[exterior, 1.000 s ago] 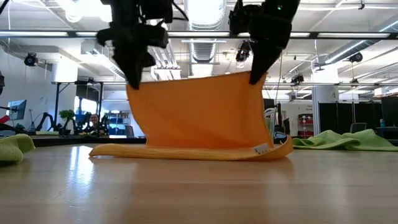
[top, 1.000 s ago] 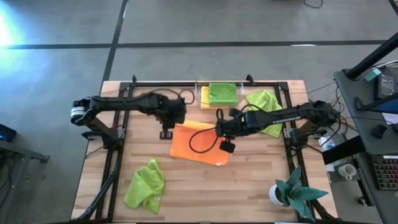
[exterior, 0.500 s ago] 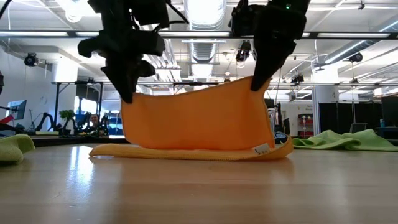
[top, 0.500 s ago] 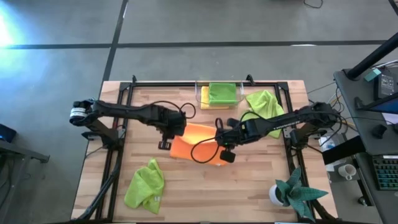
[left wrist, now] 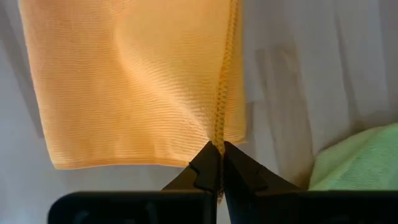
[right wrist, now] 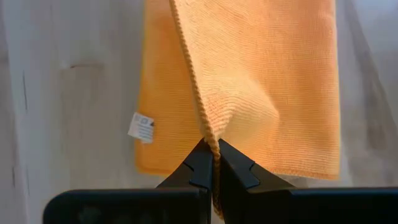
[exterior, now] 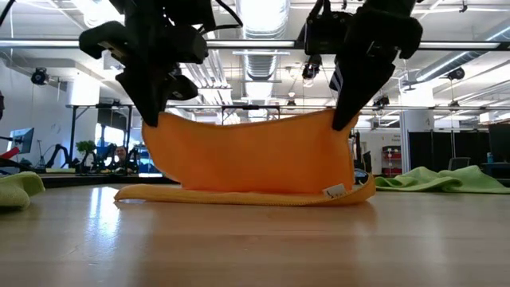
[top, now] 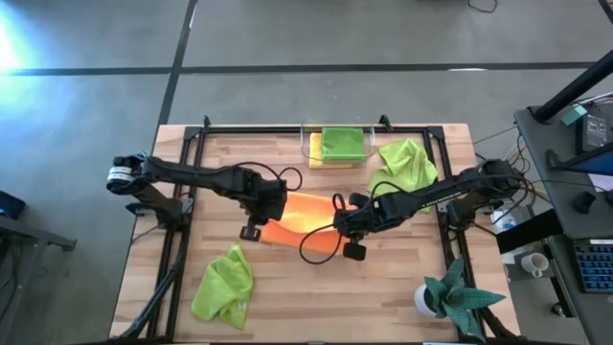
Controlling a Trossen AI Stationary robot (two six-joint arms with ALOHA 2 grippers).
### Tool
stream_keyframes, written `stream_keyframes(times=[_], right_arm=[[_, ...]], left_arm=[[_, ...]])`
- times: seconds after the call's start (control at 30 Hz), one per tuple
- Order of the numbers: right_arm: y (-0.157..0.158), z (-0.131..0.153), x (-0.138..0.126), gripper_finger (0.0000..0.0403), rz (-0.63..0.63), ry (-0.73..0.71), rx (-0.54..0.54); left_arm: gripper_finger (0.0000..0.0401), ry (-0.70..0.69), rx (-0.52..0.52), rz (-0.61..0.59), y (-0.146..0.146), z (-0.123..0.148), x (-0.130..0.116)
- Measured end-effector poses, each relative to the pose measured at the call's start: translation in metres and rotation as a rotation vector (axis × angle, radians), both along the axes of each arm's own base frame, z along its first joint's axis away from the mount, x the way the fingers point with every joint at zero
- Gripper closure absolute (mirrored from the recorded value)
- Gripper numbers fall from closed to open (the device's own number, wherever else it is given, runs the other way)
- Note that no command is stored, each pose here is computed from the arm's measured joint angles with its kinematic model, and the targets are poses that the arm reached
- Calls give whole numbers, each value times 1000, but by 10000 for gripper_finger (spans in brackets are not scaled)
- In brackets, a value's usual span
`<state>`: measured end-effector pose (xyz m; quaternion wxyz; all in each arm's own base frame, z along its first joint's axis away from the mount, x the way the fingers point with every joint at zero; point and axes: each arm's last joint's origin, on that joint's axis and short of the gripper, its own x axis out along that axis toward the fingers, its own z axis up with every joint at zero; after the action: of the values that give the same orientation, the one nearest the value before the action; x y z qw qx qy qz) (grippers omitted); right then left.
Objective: Fold microfiber towels
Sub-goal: Fold the orange microfiber cloth
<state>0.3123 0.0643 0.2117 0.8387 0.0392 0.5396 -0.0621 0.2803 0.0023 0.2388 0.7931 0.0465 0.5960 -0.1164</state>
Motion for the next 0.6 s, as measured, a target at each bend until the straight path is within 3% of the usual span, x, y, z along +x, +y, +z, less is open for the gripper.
stream_keyframes(times=[0.23,0.6], right_arm=[[3,-5,1,384,16,-29,46],[3,-9,-1,300,-36,-20,76]], left_arm=[[401,0,-2,-4,-1,0,0],[401,8,-4,-9,-2,-1,-1]])
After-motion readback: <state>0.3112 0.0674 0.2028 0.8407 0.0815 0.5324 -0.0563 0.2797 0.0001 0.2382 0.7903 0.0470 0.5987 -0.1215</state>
